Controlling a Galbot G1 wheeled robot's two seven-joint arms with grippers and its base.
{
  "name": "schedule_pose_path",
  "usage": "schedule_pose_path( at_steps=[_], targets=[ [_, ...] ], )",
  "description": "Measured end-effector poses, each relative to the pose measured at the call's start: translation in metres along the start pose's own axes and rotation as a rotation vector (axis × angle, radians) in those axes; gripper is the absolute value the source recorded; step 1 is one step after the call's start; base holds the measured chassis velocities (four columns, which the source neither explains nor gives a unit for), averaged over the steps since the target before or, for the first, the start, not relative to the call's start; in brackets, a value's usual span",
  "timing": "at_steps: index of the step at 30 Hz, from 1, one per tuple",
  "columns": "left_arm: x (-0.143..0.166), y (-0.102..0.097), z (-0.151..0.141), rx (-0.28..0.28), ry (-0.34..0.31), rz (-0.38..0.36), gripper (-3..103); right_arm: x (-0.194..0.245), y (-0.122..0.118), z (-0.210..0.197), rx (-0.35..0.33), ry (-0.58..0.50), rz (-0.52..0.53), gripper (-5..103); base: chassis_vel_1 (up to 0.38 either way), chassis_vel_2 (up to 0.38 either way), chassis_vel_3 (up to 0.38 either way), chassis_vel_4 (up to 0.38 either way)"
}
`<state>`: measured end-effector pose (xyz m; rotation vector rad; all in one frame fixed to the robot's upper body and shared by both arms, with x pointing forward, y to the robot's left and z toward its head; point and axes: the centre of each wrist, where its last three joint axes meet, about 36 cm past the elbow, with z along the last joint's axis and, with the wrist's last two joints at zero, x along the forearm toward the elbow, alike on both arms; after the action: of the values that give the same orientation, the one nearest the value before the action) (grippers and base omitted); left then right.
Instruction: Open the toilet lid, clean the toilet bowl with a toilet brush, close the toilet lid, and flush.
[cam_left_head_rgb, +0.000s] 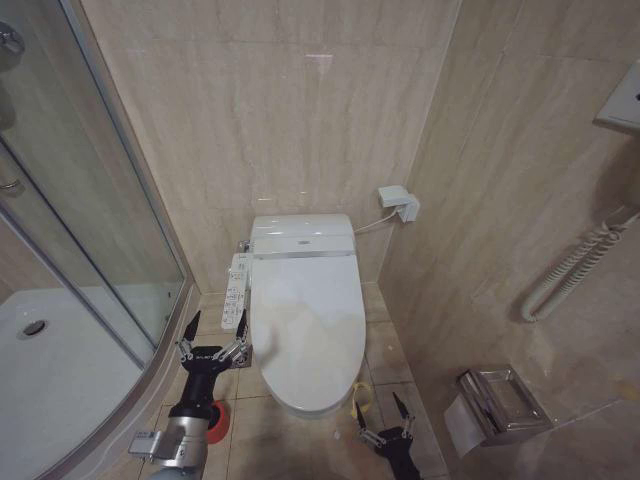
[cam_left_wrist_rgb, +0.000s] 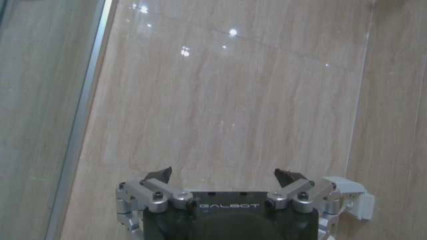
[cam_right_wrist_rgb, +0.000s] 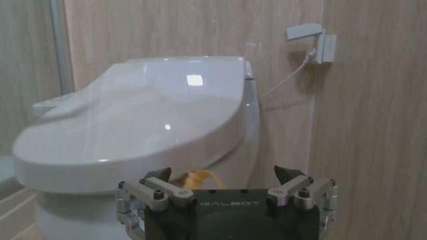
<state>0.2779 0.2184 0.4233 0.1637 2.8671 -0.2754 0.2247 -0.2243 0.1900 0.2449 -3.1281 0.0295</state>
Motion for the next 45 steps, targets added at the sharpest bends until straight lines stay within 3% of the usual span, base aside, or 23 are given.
schedule_pose_path(
  at_steps=[25, 26, 34, 35, 40, 41, 45],
  targets=[
    [0.008, -0.004, -0.005, -0.001, 0.006, -0.007, 100, -0.020, 0.000, 0.041, -0.080, 0.037, 0.071, 100, 0.000, 0.000, 0.000, 0.000],
    [0.008, -0.004, -0.005, -0.001, 0.007, -0.008, 100, -0.021, 0.001, 0.043, -0.088, 0.036, 0.072, 87, 0.000, 0.000, 0.000, 0.000],
    [0.010, -0.002, -0.005, -0.007, 0.011, -0.009, 100, -0.024, 0.013, 0.047, -0.122, 0.026, 0.066, 87, 0.000, 0.000, 0.000, 0.000],
    [0.010, -0.002, -0.005, -0.008, 0.010, -0.009, 100, -0.023, 0.016, 0.046, -0.126, 0.025, 0.061, 60, 0.000, 0.000, 0.000, 0.000],
    [0.010, -0.002, -0.005, -0.006, 0.010, -0.008, 100, -0.016, 0.015, 0.042, -0.124, 0.015, 0.043, 60, 0.000, 0.000, 0.000, 0.000],
    [0.010, -0.003, -0.005, -0.004, 0.010, -0.008, 100, -0.014, 0.014, 0.040, -0.122, 0.012, 0.039, 33, 0.000, 0.000, 0.000, 0.000],
    [0.011, -0.005, -0.005, 0.000, 0.011, -0.007, 100, -0.011, 0.010, 0.036, -0.117, 0.003, 0.034, 33, 0.000, 0.000, 0.000, 0.000]
  ],
)
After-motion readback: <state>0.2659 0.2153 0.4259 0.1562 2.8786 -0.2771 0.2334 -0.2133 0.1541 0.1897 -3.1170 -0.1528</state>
